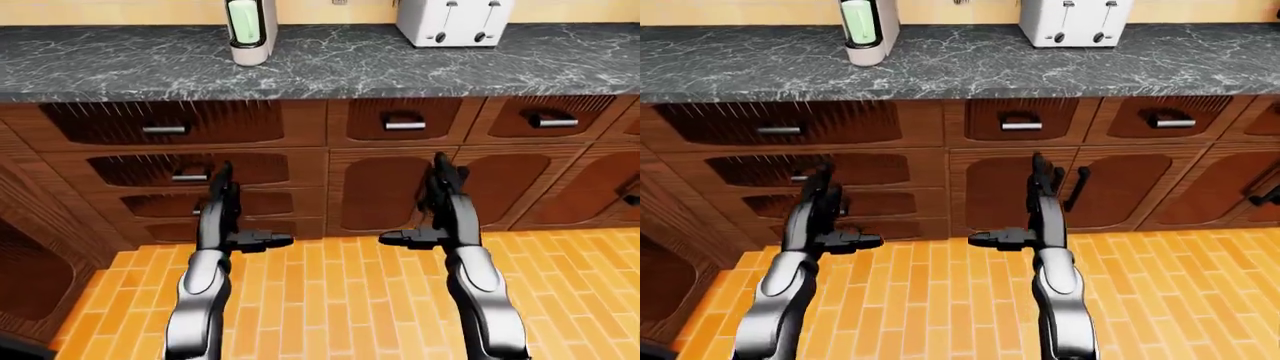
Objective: Press the button on the coffee machine to serve coffee.
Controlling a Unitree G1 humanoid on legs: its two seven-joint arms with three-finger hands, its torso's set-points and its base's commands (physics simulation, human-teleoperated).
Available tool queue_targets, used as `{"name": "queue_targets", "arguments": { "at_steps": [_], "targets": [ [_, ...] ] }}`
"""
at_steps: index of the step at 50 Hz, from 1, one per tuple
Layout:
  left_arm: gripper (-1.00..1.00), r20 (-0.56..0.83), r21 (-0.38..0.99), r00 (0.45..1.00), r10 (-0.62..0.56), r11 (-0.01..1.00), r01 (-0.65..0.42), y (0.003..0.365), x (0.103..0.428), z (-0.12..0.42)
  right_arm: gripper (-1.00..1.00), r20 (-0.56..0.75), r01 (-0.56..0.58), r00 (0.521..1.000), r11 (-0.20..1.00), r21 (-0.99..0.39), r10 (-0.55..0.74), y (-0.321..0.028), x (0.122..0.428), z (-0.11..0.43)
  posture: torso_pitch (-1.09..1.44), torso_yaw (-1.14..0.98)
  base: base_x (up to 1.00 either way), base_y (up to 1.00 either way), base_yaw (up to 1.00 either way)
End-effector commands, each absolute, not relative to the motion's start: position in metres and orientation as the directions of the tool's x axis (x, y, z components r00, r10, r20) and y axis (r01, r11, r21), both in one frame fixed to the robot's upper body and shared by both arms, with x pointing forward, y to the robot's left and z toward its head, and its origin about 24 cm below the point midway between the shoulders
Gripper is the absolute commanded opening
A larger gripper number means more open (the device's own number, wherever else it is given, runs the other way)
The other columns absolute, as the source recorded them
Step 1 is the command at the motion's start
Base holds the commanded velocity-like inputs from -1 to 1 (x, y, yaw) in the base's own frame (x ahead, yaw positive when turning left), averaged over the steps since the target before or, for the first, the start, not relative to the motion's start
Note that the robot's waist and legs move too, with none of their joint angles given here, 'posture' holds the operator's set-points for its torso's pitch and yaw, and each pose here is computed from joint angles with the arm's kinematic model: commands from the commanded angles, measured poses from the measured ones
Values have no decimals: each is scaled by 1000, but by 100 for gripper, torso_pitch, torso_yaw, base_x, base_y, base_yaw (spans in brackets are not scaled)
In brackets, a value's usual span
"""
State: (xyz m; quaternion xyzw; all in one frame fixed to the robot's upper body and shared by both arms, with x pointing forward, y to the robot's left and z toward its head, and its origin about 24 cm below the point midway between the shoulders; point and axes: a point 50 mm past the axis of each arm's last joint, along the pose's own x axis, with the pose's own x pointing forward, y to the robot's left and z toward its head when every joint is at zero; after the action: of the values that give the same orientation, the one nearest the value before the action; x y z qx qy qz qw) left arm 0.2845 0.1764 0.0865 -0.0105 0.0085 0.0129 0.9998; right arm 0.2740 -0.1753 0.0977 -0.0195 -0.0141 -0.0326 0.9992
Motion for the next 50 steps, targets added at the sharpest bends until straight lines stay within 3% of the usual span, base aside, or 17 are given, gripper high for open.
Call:
{"name": "queue_targets", "arguments": {
  "at_steps": [1,10,24,39,50],
  "targets": [
    [100,55,-19,998,21,1000,-20,177,291,117,100,69,57,996,997,-47,-54,-173,279,121,0,0,0,0,0],
    [100,126,23,992,21,999,-24,188,308,200,100,166,126,979,991,-41,-118,-188,289,198,0,0,0,0,0],
    [100,224,-5,974,40,999,-40,198,298,277,100,277,183,946,983,-24,-170,-198,280,276,0,0,0,0,0],
    [100,302,-38,950,77,997,-69,214,278,317,100,385,173,910,985,-16,-153,-200,242,322,0,0,0,0,0],
    [100,357,-76,929,97,994,-74,219,264,340,100,414,164,898,986,-1,-149,-198,236,332,0,0,0,0,0]
  ]
}}
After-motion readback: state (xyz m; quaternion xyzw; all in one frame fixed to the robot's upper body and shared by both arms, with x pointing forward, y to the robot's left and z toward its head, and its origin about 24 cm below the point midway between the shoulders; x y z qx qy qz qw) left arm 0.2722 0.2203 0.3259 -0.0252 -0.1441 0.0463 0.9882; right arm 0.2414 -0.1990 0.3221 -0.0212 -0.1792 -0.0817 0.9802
